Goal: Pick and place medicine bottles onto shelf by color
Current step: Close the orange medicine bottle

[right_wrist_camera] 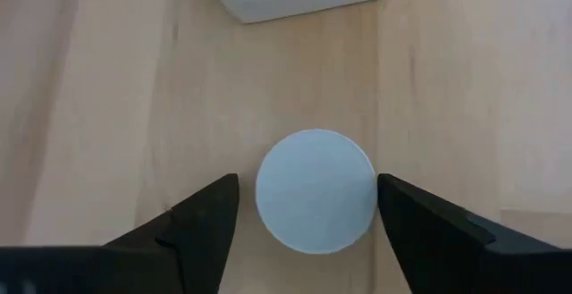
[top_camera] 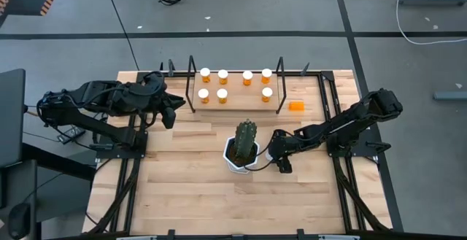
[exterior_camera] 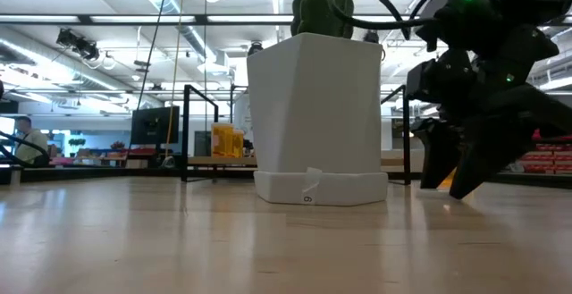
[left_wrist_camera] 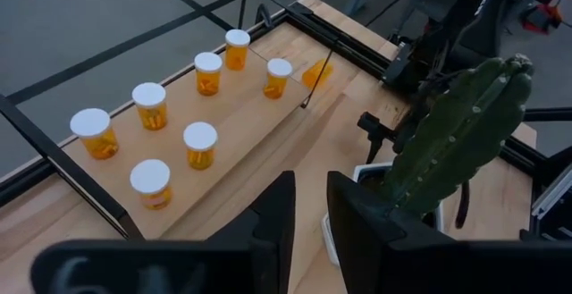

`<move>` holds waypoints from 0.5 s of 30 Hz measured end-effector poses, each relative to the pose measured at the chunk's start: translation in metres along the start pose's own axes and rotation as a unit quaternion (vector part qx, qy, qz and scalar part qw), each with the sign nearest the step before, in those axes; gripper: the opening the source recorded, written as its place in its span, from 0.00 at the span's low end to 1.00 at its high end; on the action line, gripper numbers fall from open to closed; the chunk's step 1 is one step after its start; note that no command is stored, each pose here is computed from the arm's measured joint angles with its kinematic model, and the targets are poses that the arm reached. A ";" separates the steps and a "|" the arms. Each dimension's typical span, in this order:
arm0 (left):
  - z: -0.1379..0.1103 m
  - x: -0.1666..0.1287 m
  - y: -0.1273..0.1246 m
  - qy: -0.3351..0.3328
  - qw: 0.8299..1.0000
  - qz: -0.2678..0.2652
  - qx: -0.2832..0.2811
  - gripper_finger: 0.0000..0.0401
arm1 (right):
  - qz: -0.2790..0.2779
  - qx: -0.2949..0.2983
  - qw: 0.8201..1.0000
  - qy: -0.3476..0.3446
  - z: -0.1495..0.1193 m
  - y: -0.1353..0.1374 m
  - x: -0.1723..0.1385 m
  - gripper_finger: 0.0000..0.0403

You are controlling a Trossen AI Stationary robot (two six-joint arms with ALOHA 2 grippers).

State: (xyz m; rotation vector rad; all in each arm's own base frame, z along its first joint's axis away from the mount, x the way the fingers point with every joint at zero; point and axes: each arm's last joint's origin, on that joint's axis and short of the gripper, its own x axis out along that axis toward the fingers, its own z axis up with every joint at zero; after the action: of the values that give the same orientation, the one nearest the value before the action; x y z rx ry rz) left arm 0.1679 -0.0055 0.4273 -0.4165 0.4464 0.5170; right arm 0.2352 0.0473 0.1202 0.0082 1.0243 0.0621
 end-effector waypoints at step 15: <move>0.000 0.000 0.000 0.000 1.000 0.000 0.000 0.18 | -0.011 0.024 1.000 -0.004 -0.001 0.009 0.000 0.52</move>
State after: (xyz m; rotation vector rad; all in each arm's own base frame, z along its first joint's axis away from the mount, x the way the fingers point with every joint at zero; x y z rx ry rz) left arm 0.1679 -0.0055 0.4273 -0.4163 0.4464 0.5170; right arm 0.2333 0.0562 0.1202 0.0412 1.0181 0.0174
